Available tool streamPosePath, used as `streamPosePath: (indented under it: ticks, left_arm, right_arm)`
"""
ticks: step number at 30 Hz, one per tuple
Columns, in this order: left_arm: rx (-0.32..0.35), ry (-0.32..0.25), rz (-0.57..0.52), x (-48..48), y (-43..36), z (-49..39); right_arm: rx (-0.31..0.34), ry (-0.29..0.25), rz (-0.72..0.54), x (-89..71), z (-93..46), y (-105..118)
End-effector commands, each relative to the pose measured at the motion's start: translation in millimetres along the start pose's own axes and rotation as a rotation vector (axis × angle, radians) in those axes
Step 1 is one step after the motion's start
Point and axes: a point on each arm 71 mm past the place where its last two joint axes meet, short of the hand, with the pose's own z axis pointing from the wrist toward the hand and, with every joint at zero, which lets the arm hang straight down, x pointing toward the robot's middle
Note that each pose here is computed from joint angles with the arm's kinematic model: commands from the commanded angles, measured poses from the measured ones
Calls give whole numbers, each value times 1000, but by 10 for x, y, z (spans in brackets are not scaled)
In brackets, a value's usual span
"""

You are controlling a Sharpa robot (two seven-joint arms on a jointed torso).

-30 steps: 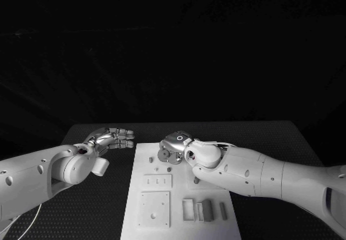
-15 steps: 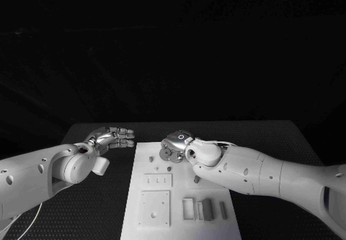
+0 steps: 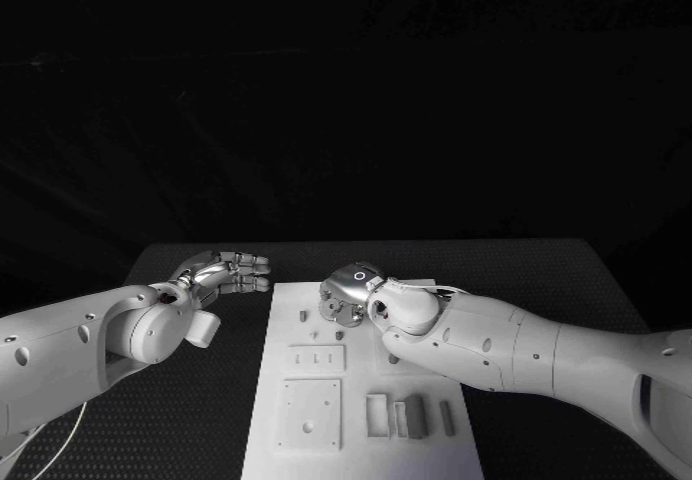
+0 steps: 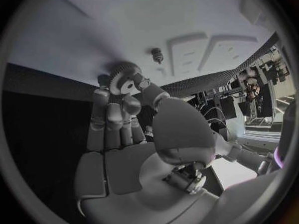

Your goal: Assemble the parts on the task board

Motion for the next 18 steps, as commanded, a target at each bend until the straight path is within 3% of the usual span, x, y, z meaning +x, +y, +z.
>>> streamPosePath:
  ticks: [1, 18]
  left_arm:
    - [10, 13, -1, 19, -12, 2]
    - [9, 13, -1, 19, -11, 4]
  right_arm:
    - [-9, 33, 2, 71, -19, 14]
    - [16, 32, 37, 90, -3, -30]
